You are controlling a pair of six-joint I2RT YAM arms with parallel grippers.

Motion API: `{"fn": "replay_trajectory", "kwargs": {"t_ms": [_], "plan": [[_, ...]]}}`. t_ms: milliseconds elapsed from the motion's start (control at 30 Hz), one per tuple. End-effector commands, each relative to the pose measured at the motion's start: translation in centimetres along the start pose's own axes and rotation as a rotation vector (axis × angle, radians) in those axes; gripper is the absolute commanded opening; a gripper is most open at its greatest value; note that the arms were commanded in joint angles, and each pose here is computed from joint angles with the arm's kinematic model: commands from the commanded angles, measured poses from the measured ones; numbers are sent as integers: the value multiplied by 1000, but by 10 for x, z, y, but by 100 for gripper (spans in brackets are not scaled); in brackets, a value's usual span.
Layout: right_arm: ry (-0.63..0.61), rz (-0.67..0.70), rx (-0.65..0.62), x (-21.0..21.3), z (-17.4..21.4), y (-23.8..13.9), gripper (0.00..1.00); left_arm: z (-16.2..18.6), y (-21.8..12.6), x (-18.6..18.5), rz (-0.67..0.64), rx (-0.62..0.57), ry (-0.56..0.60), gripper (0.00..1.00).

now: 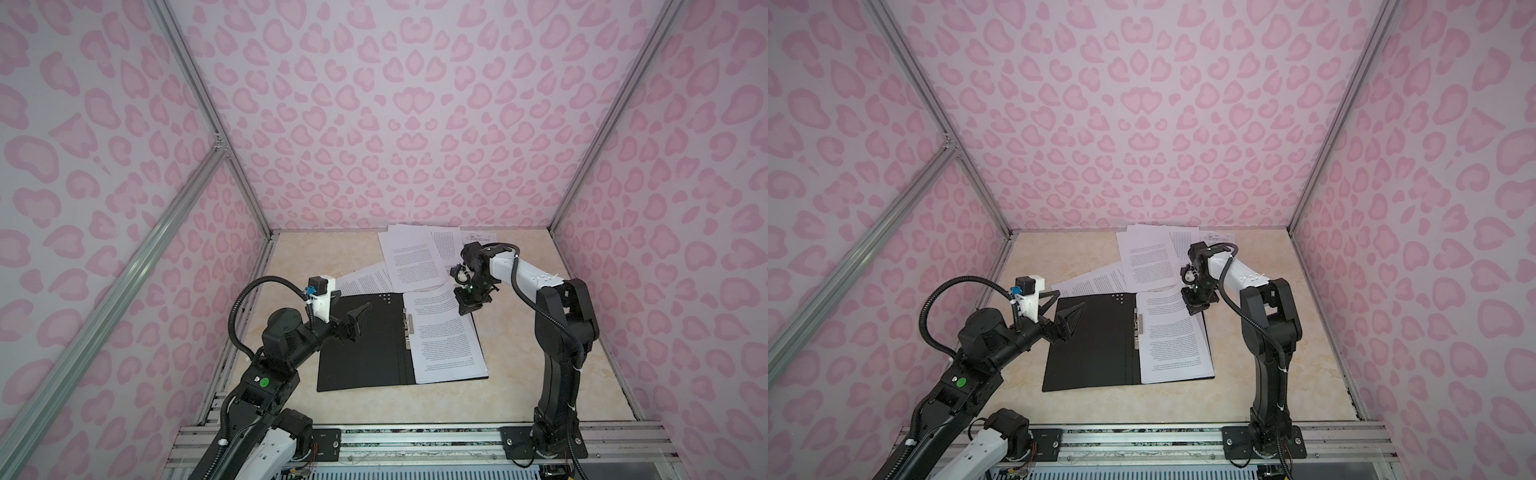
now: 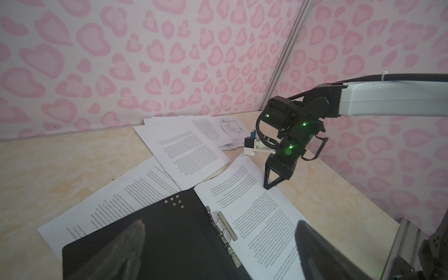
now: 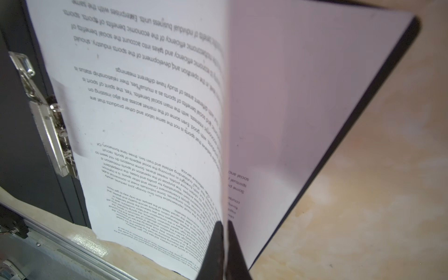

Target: Put the files into the folder

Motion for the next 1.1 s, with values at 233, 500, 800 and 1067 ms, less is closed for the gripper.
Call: {"fn": "replay_trajectory", "kwargs": {"t_ms": [233,500,800,1067], "plan": [[2,-8,22,0,4,6,0,-5,-1,-4,15,-11,4,98],[8,5,25,-2,5,5,18,-5,0,-3,12,-6,3,98],[88,71,-41,-20,11,-10,97,-6,3,15,-105,-27,-48,98],[389,254,-257,-43,44,-49,98,4,3,57,-361,-48,-228,97]]}}
Point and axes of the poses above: each gripper's point midway between its finger pads, its own y axis out along the fingers, its own x axis along the line the jaws close on, z = x × y, the point moved 3 cm from there along -y, back along the fingers, and after that the axes turned 15 degrees about -y, right-handed, at the moved point
